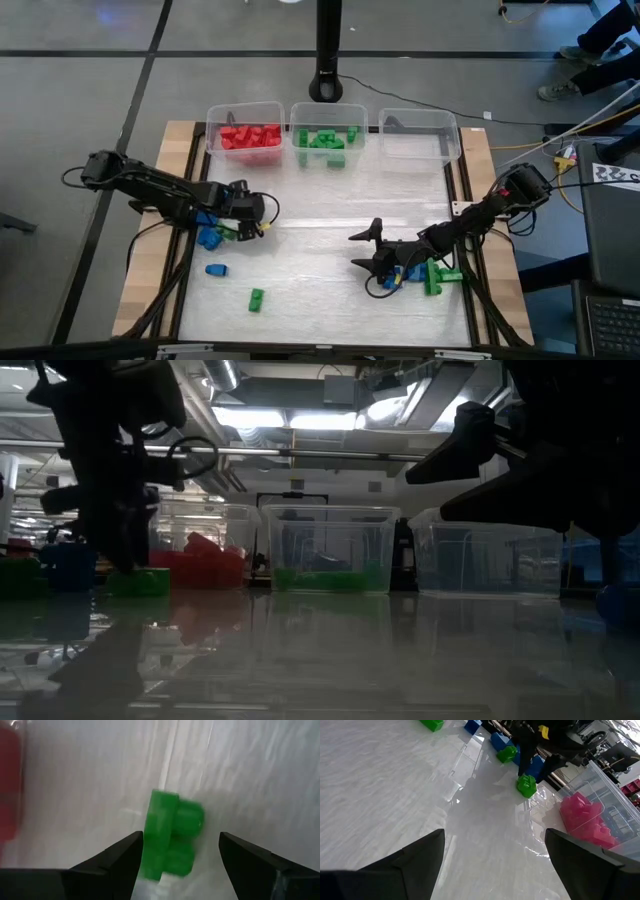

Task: Sort blocks
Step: Put the green game piece into the middle transparent bin

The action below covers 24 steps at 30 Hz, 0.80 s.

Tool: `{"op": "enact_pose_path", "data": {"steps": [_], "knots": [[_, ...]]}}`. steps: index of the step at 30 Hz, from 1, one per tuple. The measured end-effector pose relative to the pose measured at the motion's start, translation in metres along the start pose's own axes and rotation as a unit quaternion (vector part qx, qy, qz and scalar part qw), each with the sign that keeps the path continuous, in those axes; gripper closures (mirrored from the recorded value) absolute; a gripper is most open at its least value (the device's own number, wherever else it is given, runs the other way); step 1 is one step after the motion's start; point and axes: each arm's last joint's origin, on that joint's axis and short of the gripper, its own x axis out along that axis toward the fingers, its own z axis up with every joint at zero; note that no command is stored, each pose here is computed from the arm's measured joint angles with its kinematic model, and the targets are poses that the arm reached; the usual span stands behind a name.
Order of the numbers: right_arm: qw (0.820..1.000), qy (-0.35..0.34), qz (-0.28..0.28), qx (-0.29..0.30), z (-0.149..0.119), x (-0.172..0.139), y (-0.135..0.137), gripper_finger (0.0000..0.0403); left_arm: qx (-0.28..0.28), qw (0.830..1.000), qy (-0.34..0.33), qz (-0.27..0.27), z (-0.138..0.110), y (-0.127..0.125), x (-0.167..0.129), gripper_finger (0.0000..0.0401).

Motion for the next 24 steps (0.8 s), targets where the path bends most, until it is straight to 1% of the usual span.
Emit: {"op": "enact_pose_path", "data": {"steps": [2,5,8,13,18,21,24], "knots": [[1.0,0.0,0.0,0.0,0.0,0.0,0.0,0.0059,-0.007,1.0,-0.008,0.003,0.0,0.001,0.003,0.0151],[1.0,0.0,0.0,0.0,0.0,0.0,0.0,0.0059,-0.005,1.0,-0.008,0.025,-0.002,0.005,0.008,0.0151],[1.0,0.0,0.0,0.0,0.0,0.0,0.0,0.0059,-0.004,1.0,-0.003,0.031,-0.006,0.009,0.013,0.0151],[1.0,0.0,0.0,0.0,0.0,0.0,0.0,0.0059,-0.02,1.0,0.008,0.006,-0.016,0.012,0.025,0.0151],[1.0,0.0,0.0,0.0,0.0,0.0,0.0,0.0059,-0.045,0.999,0.004,-0.008,-0.018,0.011,0.028,0.0153],[1.0,0.0,0.0,0.0,0.0,0.0,0.0,0.0059,-0.051,0.999,-0.006,-0.017,-0.017,0.011,0.028,0.0176],[1.0,-0.001,0.0,0.0,0.0,0.0,0.0,0.0059,-0.054,0.998,-0.021,-0.027,-0.014,0.009,0.029,0.0212]]}}
